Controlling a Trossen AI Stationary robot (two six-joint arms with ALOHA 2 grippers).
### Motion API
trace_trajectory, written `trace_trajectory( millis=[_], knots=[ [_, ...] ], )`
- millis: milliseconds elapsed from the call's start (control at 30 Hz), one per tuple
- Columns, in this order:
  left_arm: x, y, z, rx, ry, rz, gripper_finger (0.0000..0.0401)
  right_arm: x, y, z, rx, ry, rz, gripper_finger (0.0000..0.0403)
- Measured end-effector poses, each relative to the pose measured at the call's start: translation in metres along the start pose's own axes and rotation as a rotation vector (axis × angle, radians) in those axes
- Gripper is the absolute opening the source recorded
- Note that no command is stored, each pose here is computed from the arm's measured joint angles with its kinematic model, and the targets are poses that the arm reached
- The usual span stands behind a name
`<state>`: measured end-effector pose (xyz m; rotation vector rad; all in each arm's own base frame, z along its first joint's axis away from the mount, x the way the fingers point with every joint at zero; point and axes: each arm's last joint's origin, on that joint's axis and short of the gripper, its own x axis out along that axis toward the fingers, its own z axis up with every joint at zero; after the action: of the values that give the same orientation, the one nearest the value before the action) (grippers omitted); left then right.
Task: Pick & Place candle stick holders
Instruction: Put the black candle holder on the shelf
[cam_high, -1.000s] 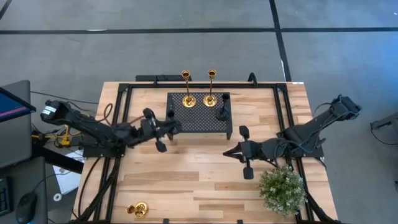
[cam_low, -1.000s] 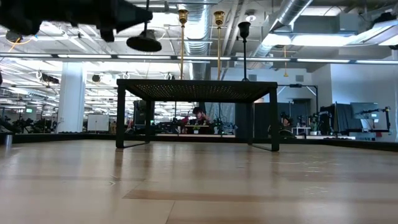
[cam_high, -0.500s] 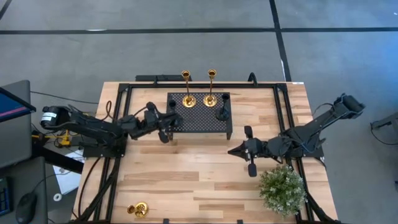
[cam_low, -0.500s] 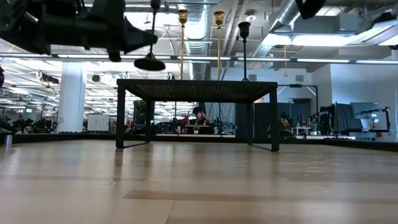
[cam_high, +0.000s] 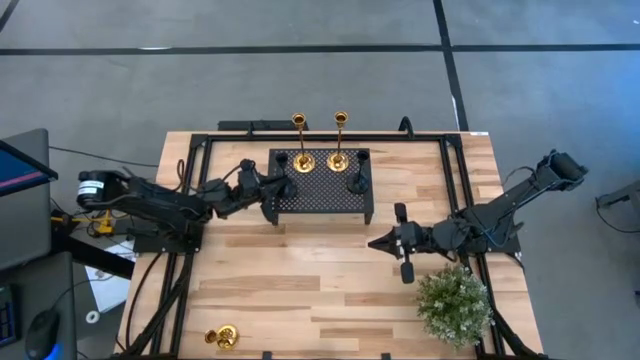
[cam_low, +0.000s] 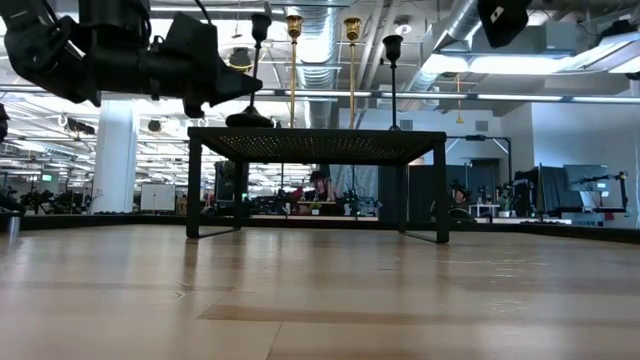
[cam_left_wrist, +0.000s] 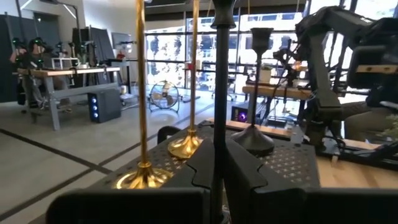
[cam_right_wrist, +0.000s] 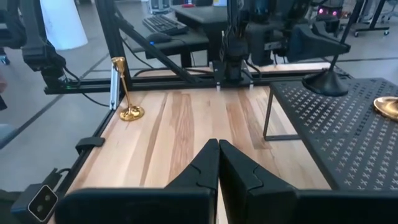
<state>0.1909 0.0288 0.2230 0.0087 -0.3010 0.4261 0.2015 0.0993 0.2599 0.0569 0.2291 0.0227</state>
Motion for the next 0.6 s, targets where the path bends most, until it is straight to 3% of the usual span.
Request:
trace_trajectory(
  millis=[600],
  knots=[
    [0.0056, 0.0017, -0.0082, 0.002, -0.013, 0.018, 0.0013, -0.0001, 0.0007, 0.0043, -0.011, -0.041, 0.007, 0.0000]
  ],
)
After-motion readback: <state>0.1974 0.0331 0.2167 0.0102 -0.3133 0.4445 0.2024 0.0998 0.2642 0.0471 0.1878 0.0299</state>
